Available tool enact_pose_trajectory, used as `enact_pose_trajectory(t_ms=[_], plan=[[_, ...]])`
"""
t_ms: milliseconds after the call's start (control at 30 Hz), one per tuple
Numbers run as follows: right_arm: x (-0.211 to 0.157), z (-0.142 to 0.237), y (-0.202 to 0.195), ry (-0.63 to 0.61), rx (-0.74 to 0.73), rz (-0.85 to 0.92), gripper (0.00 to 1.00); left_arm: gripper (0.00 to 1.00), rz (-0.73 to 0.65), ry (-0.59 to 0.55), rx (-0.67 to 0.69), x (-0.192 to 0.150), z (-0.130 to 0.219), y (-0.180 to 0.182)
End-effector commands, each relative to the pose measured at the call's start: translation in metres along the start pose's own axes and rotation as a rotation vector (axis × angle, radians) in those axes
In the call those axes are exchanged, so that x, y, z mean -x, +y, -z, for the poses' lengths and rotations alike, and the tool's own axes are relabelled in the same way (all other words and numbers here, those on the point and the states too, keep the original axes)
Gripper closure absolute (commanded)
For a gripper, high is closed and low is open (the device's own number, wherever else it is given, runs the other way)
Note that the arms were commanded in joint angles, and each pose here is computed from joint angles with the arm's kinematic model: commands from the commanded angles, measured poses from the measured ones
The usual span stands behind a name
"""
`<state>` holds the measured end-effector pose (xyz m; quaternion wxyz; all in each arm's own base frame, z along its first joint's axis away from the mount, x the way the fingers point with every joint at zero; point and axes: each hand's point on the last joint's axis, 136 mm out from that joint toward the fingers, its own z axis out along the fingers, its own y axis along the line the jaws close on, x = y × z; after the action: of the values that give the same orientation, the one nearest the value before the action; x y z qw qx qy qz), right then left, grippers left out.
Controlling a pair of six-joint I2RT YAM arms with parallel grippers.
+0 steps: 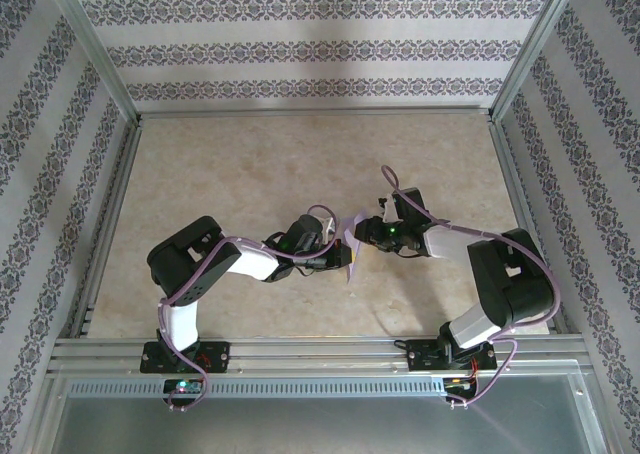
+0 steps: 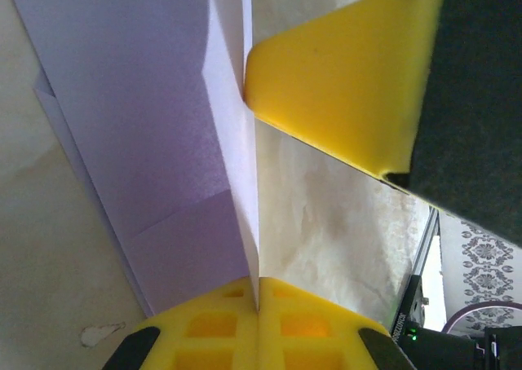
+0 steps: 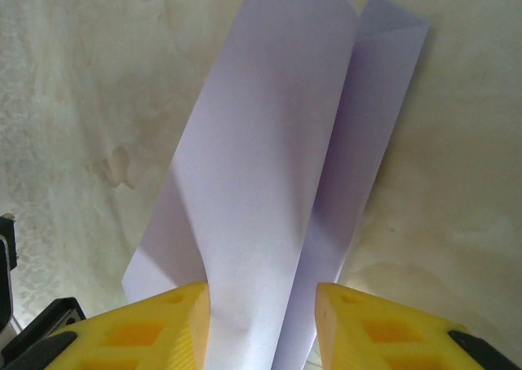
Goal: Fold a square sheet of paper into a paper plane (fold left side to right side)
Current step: Fold the wing for the fifth time at the center of the table.
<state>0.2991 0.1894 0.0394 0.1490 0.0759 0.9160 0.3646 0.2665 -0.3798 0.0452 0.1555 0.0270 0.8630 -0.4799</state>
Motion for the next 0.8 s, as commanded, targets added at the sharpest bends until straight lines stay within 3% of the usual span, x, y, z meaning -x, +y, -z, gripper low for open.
enact_pose_trajectory(t_ms=[0, 533, 767], plan=[[0.012, -0.005, 0.009, -0.031, 0.011, 0.025, 0.60, 0.95, 0.014, -0.014, -0.035, 0.004, -0.002, -0.001], [0.008, -0.022, -0.001, 0.011, -0.042, 0.024, 0.60, 0.94, 0.034, -0.025, -0.044, 0.004, -0.004, 0.001], [-0.001, -0.028, -0.014, 0.049, -0.112, 0.008, 0.62, 0.82, 0.026, -0.034, -0.035, 0.005, 0.000, 0.000]])
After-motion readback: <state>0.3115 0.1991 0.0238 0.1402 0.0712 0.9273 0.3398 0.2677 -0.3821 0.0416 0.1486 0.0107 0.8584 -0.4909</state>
